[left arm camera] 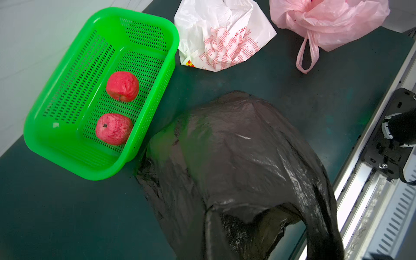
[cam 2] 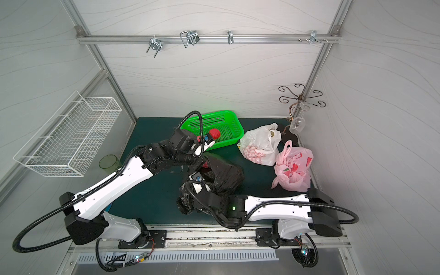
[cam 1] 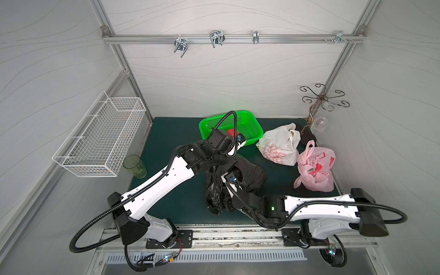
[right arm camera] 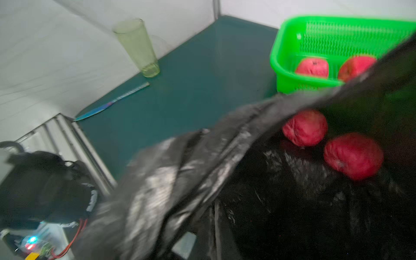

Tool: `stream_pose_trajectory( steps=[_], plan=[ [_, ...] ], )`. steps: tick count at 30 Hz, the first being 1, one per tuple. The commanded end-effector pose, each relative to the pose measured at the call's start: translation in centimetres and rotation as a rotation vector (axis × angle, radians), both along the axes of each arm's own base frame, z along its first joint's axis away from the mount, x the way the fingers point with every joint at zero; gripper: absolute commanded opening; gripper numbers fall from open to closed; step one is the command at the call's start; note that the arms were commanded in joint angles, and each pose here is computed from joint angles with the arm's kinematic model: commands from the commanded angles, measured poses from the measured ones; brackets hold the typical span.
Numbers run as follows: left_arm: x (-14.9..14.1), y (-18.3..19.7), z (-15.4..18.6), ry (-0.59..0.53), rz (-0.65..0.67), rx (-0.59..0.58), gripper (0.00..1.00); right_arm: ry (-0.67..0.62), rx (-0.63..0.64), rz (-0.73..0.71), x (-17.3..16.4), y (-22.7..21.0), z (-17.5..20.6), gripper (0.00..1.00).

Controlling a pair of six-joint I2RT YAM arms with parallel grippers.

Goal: Untie the knot of a plastic bag & take out the apple
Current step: Adjust the plastic bag at the center of the board.

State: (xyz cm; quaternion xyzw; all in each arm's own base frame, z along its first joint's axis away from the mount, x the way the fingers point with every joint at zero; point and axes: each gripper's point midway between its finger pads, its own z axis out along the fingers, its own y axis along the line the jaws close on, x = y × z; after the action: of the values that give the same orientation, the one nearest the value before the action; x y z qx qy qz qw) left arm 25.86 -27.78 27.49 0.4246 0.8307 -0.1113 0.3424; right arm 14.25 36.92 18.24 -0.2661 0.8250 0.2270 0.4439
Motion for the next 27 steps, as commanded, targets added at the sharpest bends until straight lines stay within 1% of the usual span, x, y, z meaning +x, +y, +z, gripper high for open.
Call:
stream_pose_trajectory(
  steps=[1,3,6,8,11,13,15,19,23,27],
  plan=[
    [0.2,0.0,1.1,-0.046,-0.007,-0.020,0.00,0.126,-0.072,-0.197,2.0,-5.2,-4.8,0.00],
    [0.2,0.1,1.0,-0.048,-0.003,-0.015,0.00,0.139,-0.123,-0.294,2.5,-9.3,-5.9,0.00],
    [0.2,0.1,0.7,-0.038,-0.006,-0.009,0.00,0.145,-0.150,-0.418,2.9,-15.5,-5.6,0.00],
    [0.1,0.0,0.4,-0.024,-0.013,-0.004,0.00,0.152,-0.140,-0.490,3.1,-19.1,-5.2,0.00],
    [-0.2,-0.2,0.1,-0.003,-0.025,-0.005,0.00,0.164,-0.091,-0.544,3.3,-22.1,-4.4,0.00],
    [-0.4,-0.4,-0.1,0.009,-0.036,-0.008,0.00,0.145,-0.054,-0.490,3.1,-21.9,-3.2,0.00],
    [-0.5,-0.5,-0.3,0.021,-0.042,-0.003,0.00,0.143,-0.018,-0.402,2.6,-20.7,-2.0,0.00],
    [-0.6,-0.9,-0.6,0.044,-0.052,-0.010,0.00,0.144,0.047,-0.084,-0.1,-15.4,0.4,0.00],
    [-0.9,-1.5,-1.0,0.074,-0.068,-0.025,0.00,0.156,0.043,0.102,-2.2,-10.5,1.4,0.00],
    [-1.0,-1.7,-1.1,0.086,-0.073,-0.031,0.00,0.167,0.065,0.141,-2.4,-7.0,1.7,0.00]
  ],
)
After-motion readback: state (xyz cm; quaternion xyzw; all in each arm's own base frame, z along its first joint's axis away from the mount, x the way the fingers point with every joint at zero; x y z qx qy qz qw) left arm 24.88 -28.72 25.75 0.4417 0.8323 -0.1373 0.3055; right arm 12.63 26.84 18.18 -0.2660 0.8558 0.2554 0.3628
